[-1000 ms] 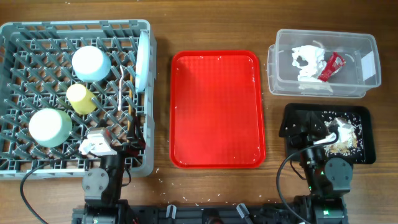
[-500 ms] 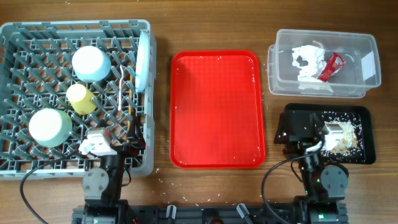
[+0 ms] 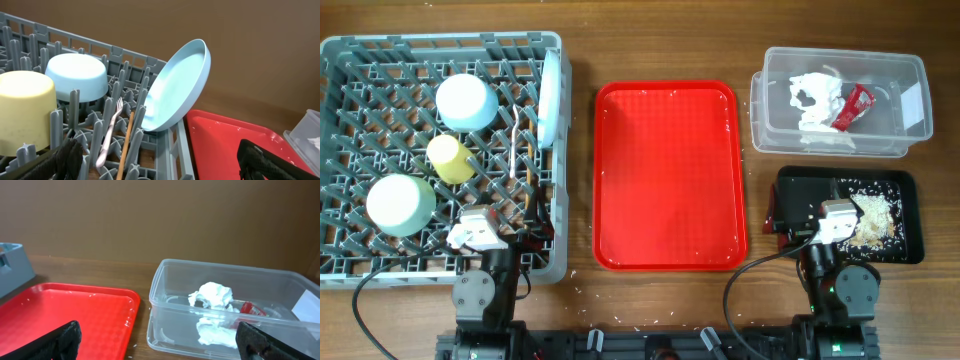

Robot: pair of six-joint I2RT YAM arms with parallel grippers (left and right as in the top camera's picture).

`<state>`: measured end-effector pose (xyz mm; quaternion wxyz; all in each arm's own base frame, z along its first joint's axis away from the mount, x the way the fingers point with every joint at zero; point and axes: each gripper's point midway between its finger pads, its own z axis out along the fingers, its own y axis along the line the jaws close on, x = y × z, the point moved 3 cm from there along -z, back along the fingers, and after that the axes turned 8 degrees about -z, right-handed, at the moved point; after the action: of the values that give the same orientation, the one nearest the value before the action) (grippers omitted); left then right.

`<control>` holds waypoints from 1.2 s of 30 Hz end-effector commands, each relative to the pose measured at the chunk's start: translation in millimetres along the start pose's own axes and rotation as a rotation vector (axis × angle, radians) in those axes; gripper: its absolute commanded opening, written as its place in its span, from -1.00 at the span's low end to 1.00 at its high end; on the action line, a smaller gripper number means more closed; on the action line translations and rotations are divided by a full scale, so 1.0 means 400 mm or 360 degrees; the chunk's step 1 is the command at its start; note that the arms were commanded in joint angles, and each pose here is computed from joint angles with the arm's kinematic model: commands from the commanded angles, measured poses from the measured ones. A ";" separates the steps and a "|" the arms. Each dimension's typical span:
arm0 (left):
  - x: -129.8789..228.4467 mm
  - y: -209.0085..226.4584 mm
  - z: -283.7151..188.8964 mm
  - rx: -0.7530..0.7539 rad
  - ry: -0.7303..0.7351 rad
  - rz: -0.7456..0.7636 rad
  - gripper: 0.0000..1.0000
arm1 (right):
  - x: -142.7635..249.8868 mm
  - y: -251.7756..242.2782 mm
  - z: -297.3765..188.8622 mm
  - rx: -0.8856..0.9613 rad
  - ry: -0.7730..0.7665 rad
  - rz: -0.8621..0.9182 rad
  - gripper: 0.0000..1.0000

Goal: Sort waste into correct bins and load items into the dishwasher rack

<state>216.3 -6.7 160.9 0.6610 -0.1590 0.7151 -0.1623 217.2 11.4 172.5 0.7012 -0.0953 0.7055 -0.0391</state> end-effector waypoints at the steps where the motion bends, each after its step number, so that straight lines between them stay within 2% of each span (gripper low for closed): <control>1: 0.001 0.002 0.000 -0.0003 -0.0012 -0.0019 1.00 | -0.005 -0.008 -0.003 0.0032 -0.0017 -0.0014 1.00; 36: 0.001 0.002 0.000 -0.0003 -0.0012 -0.0019 1.00 | -0.004 -0.005 -0.001 0.0019 -0.0013 0.0001 0.99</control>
<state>216.3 -6.7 160.9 0.6610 -0.1590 0.7151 -0.1623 217.3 11.1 172.5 0.7012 -0.0943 0.7056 -0.0395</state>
